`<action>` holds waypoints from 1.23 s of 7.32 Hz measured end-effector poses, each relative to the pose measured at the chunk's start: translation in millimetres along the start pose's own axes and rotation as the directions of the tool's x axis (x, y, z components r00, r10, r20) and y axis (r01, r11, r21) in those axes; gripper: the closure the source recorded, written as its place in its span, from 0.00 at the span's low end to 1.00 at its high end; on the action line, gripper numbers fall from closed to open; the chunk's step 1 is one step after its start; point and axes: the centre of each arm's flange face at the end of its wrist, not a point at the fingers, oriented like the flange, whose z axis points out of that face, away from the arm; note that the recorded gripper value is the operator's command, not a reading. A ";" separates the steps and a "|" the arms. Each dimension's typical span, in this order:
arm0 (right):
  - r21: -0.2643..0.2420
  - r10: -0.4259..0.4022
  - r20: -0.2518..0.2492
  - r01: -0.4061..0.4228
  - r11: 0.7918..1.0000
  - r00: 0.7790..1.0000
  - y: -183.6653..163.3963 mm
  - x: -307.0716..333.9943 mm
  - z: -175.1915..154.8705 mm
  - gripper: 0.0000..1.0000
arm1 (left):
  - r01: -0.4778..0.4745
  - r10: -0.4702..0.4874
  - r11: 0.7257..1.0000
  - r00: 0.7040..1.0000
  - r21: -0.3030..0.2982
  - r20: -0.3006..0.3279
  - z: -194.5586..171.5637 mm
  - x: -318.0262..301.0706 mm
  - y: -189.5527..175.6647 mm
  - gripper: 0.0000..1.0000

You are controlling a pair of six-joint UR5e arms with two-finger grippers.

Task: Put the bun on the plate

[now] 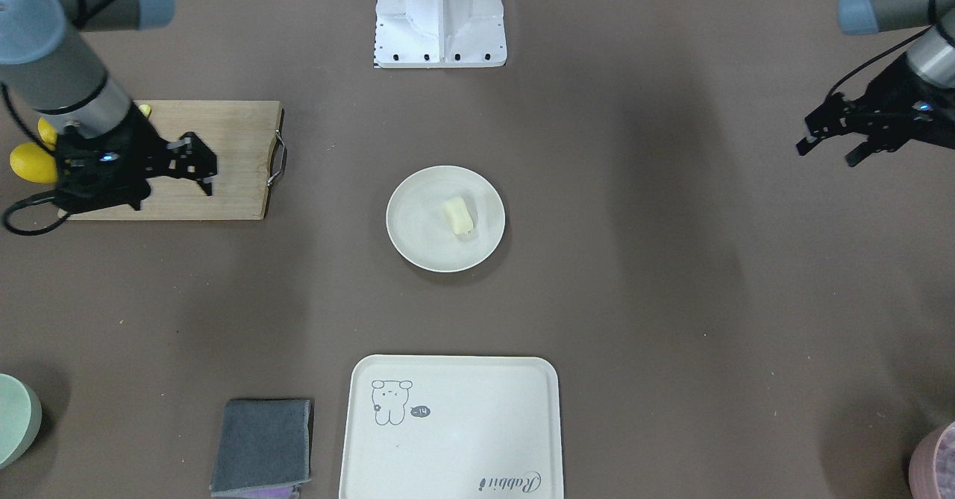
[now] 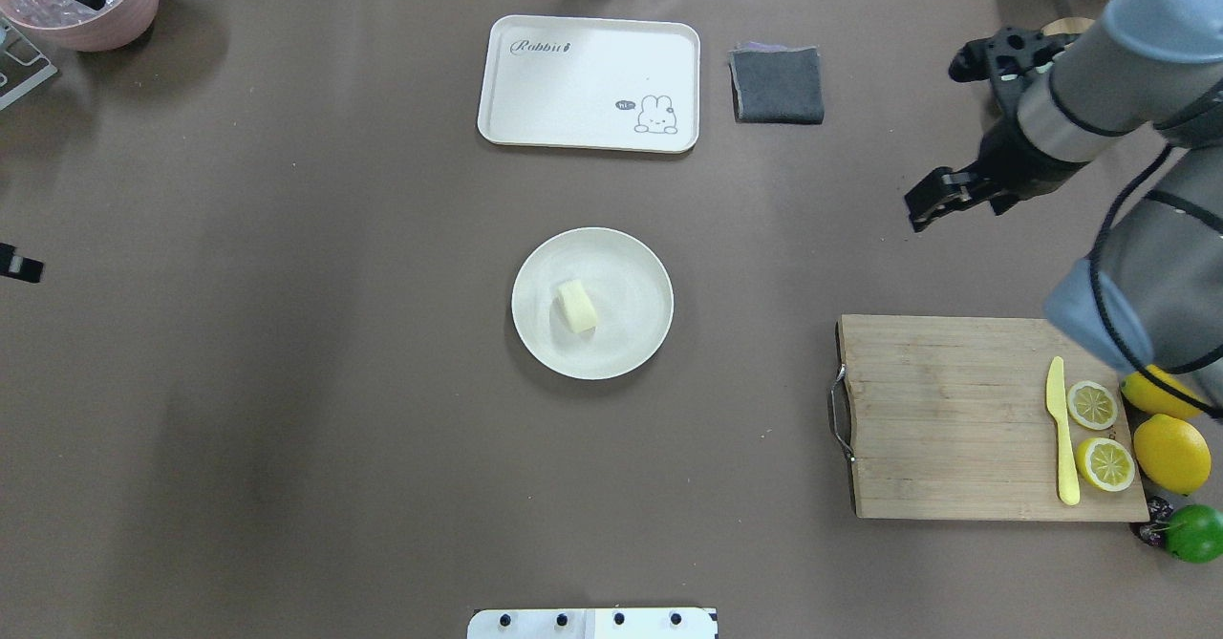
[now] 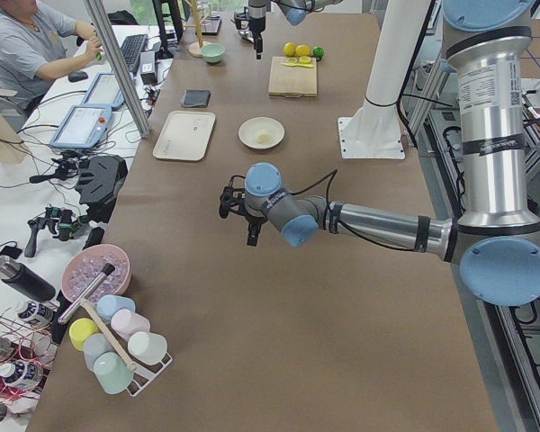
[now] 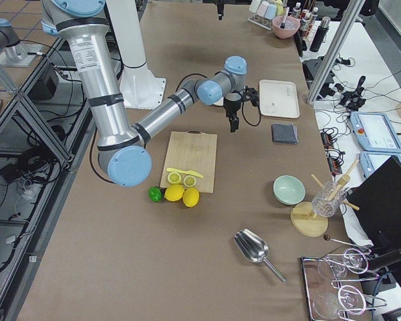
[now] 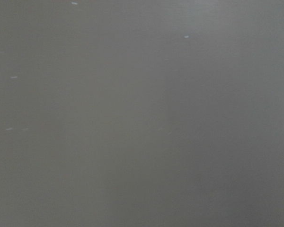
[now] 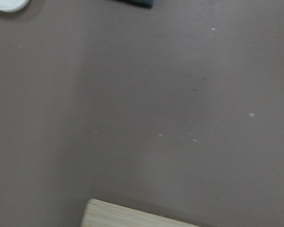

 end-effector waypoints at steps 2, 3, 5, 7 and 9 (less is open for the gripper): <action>-0.022 -0.085 -0.011 0.085 0.996 0.996 35.0 131.2 -19.3 0.00 | -0.023 0.023 0.999 1.000 -0.046 0.005 -27.9 -62.1 29.8 0.02; -0.034 -0.118 -0.025 0.117 0.993 0.993 52.8 188.5 -22.0 0.00 | -0.035 0.035 0.998 0.999 -0.051 0.007 -37.0 -81.1 42.1 0.02; -0.060 -0.165 -0.040 0.162 0.985 0.986 89.8 262.8 -22.0 0.00 | -0.025 0.027 0.999 0.998 -0.039 0.055 -48.9 -99.8 43.3 0.02; -0.085 -0.183 -0.046 0.179 0.980 0.982 114.8 298.7 -16.4 0.00 | 0.007 -0.001 0.999 0.992 -0.051 0.127 -52.5 -102.8 23.9 0.02; -0.099 -0.172 -0.048 0.167 0.981 0.984 122.2 316.6 -10.5 0.00 | 0.010 -0.002 0.999 0.989 -0.052 0.146 -58.3 -104.5 17.4 0.02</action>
